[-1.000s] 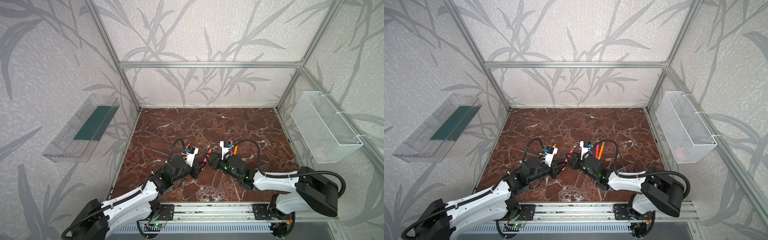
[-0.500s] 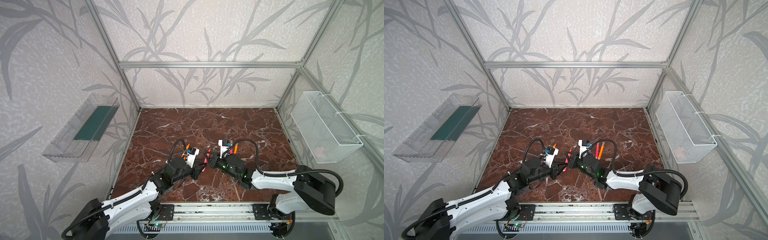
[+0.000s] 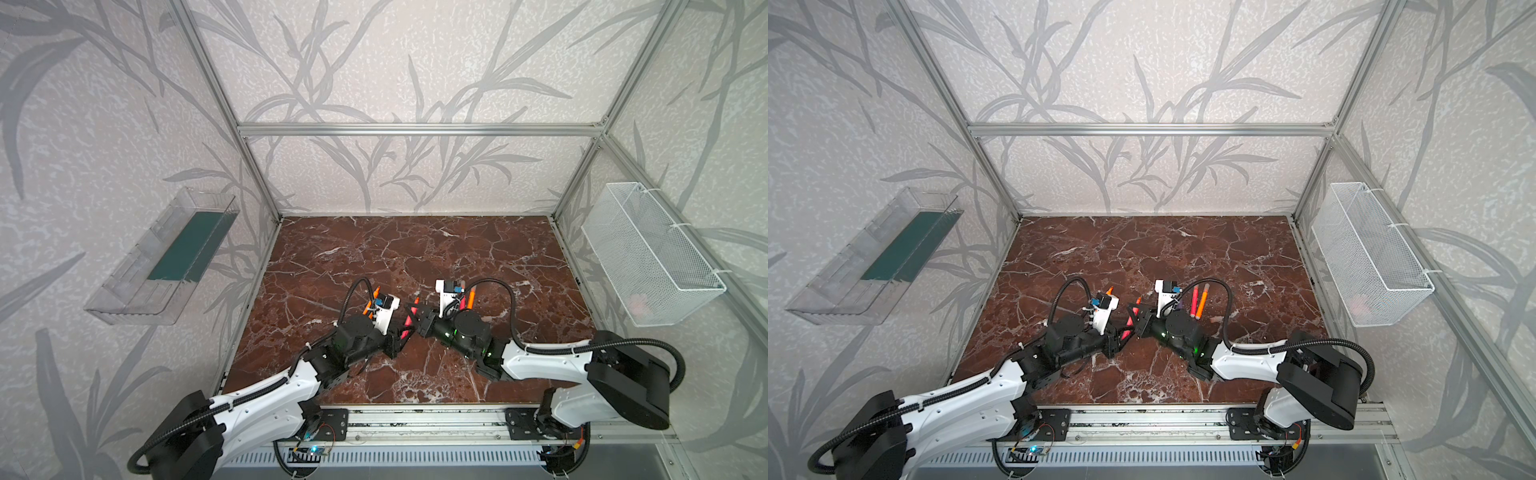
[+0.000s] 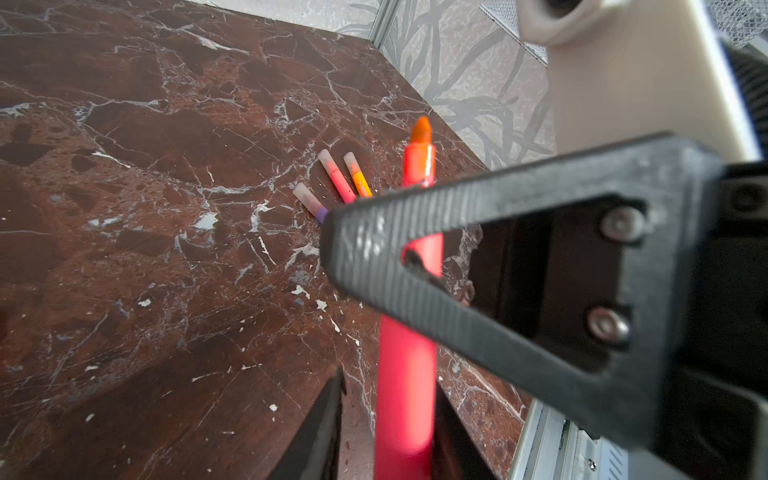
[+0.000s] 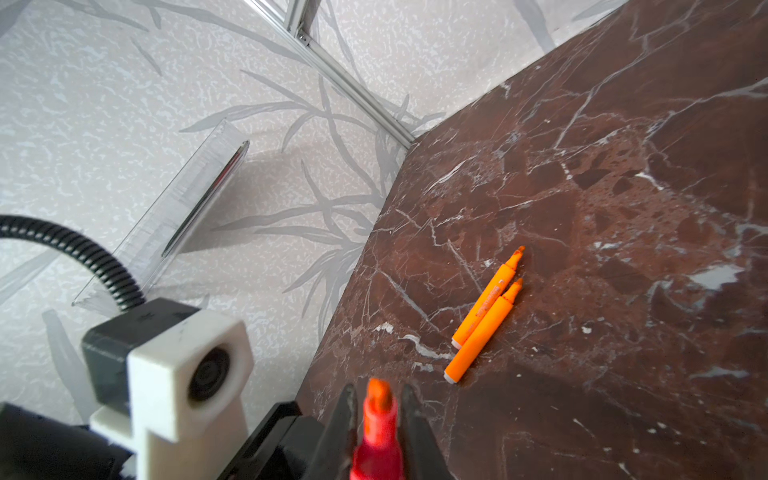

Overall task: Insert the pens into the pen caps
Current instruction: 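Lift the pink marker upright toward the right gripper while the right gripper approaches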

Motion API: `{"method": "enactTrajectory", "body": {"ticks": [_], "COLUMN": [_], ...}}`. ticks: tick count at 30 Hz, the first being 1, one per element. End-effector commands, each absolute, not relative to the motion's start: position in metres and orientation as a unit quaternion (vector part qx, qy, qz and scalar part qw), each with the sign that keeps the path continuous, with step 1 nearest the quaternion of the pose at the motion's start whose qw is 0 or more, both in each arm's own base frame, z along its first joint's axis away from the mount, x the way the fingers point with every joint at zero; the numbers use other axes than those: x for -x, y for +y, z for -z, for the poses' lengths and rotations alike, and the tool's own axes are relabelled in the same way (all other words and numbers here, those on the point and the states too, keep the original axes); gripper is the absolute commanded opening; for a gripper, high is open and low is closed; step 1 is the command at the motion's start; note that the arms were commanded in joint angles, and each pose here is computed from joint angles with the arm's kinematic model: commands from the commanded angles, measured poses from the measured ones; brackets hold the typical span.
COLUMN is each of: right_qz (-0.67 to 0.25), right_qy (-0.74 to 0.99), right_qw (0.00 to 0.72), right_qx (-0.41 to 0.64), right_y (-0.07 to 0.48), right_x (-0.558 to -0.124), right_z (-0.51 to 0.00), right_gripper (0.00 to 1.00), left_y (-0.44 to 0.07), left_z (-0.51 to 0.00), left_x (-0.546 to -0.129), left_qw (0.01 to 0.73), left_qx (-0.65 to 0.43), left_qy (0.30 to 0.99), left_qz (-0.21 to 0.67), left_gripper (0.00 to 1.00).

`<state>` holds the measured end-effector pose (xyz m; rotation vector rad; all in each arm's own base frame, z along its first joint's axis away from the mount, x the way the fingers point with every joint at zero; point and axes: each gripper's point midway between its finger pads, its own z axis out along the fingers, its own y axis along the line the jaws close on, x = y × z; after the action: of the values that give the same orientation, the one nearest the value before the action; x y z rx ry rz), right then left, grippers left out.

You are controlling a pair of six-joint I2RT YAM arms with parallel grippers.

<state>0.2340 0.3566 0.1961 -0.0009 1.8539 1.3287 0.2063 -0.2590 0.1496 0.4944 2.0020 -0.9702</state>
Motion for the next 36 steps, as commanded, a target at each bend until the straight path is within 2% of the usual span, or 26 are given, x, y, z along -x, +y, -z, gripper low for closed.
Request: {"method": "enactTrajectory", "body": {"ticks": [1, 4, 6, 11, 15, 20, 21, 25, 28, 33, 36], "right_qz": [-0.558, -0.565, -0.572, -0.579, -0.577, -0.563, -0.561, -0.536, -0.493, -0.313, -0.259], "right_qy": [0.716, 0.711, 0.706, 0.704, 0.698, 0.699, 0.7, 0.701, 0.72, 0.818, 0.823], "right_qw": [0.421, 0.418, 0.416, 0.411, 0.425, 0.441, 0.442, 0.47, 0.488, 0.483, 0.505], "right_qx": [0.01, 0.007, 0.003, 0.002, 0.006, 0.009, 0.014, 0.009, 0.0, -0.003, 0.004], "right_y": [0.373, 0.379, 0.381, 0.386, 0.383, 0.373, 0.373, 0.353, 0.318, 0.242, 0.205], "right_x": [-0.228, -0.227, -0.226, -0.22, -0.215, -0.215, -0.214, -0.215, -0.217, -0.22, -0.219], "right_z": [-0.216, -0.215, -0.213, -0.205, -0.203, -0.203, -0.204, -0.205, -0.201, -0.188, -0.193], "right_gripper": [0.03, 0.03, 0.02, 0.02, 0.06, 0.07, 0.13, 0.46, 0.62, 0.68, 0.7], "left_y": [-0.264, -0.264, -0.263, -0.256, -0.246, -0.248, -0.25, -0.254, -0.254, -0.255, -0.257], "left_z": [-0.174, -0.181, -0.183, -0.183, -0.18, -0.181, -0.181, -0.178, -0.169, -0.164, -0.168], "left_x": [-0.215, -0.216, -0.217, -0.216, -0.217, -0.211, -0.209, -0.209, -0.211, -0.21, -0.213], "left_qw": [0.453, 0.461, 0.465, 0.475, 0.487, 0.489, 0.489, 0.489, 0.479, 0.459, 0.452], "left_qx": [-0.201, -0.205, -0.205, -0.191, -0.174, -0.18, -0.186, -0.203, -0.2, -0.198, -0.204], "left_qy": [0.777, 0.771, 0.772, 0.768, 0.768, 0.757, 0.753, 0.749, 0.76, 0.775, 0.783], "left_qz": [0.389, 0.388, 0.383, 0.384, 0.377, 0.394, 0.4, 0.399, 0.39, 0.387, 0.376], "left_gripper": [0.34, 0.28, 0.15, 0.0, 0.0, 0.0, 0.0, 0.0, 0.0, 0.0, 0.0]}}
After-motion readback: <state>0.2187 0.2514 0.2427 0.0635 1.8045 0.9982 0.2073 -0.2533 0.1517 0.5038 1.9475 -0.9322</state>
